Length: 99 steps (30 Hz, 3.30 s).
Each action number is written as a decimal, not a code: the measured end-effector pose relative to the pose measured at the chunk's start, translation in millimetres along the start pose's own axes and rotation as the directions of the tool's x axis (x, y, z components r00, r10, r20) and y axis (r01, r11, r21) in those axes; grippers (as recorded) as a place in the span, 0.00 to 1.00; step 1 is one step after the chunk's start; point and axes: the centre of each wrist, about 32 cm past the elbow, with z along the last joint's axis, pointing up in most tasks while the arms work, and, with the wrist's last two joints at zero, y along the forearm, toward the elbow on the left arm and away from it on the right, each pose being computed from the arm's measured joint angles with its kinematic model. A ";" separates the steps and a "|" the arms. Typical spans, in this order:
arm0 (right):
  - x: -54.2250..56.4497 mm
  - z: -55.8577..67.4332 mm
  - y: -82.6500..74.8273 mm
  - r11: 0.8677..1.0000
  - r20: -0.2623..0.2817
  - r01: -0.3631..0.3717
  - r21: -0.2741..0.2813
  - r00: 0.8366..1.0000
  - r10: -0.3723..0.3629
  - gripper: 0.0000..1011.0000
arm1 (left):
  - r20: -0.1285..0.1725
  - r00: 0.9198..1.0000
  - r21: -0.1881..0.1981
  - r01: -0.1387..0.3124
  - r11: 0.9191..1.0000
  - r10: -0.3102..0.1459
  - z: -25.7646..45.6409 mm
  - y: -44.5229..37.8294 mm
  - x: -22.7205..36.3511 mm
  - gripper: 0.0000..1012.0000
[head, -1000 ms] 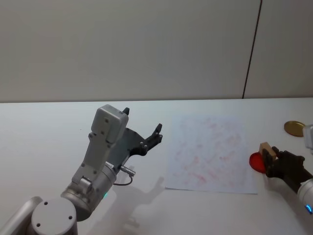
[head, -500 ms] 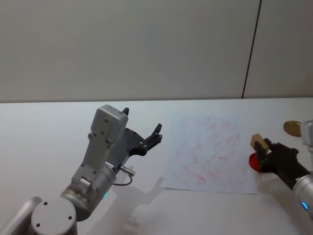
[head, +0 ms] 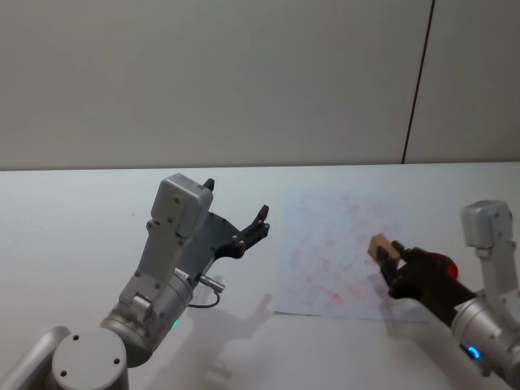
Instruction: Use the one hand to pick up the stamp and affix it onto the A4 paper.
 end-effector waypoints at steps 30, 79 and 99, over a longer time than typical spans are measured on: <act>-31.3 -18.3 14.0 0.990 -0.031 -0.096 -0.107 0.995 0.093 0.22 | 0.000 1.000 0.000 0.000 1.000 0.000 0.0 0.0 0.0 0.98; -7.4 11.8 4.9 1.000 -0.033 -0.012 0.006 0.999 0.012 0.22 | 0.000 1.000 0.000 0.000 1.000 0.000 0.0 0.0 0.0 0.98; 39.3 11.6 -2.7 0.991 0.005 0.134 -0.003 0.991 -0.134 0.22 | 0.000 1.000 0.000 0.000 1.000 0.000 0.0 0.0 0.0 0.98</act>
